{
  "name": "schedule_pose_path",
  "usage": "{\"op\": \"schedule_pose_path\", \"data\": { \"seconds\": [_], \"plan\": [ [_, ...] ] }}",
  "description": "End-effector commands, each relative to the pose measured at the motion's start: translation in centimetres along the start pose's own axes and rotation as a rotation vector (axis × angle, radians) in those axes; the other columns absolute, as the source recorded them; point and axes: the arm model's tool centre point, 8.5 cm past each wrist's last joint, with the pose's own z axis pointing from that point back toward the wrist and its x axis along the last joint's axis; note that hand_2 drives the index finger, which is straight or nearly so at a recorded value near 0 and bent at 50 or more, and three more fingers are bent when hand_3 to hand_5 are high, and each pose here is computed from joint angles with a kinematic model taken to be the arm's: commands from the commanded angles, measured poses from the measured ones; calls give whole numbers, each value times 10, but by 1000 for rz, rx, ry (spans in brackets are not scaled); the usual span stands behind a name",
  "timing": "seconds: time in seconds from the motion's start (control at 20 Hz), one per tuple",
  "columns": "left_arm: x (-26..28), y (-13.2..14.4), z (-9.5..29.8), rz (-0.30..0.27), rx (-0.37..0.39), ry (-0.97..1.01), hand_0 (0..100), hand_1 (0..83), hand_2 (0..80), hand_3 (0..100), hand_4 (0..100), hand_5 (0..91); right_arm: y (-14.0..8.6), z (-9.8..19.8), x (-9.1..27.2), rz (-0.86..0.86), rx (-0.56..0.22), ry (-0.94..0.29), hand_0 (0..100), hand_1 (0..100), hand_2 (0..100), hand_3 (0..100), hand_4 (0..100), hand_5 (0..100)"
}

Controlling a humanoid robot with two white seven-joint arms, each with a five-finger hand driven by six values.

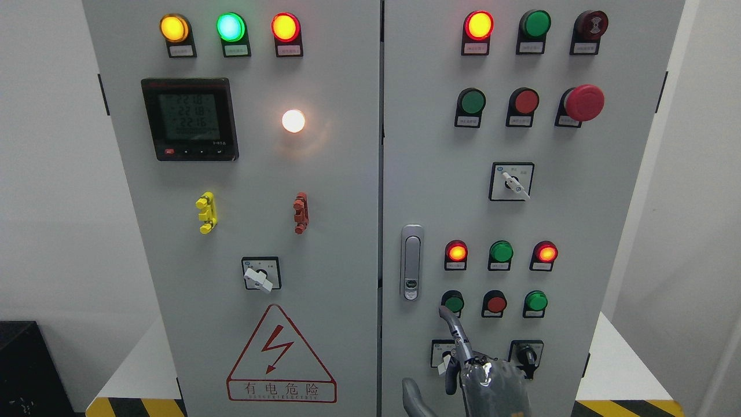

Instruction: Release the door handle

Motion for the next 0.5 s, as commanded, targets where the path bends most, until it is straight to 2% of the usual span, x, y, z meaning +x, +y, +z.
{"op": "schedule_pose_path", "data": {
  "seconds": [0.0, 0.45],
  "plan": [
    [7, -1, -1, -22, -3, -18, 0, 0, 23, 87, 14, 0, 25, -9, -10, 128, 67, -4, 307, 372, 0, 1000, 1000, 979],
    [7, -1, -1, -22, -3, -18, 0, 0, 22, 88, 14, 0, 22, -26, -11, 273, 49, -11, 319, 344, 0, 1000, 1000, 979]
  ]
}}
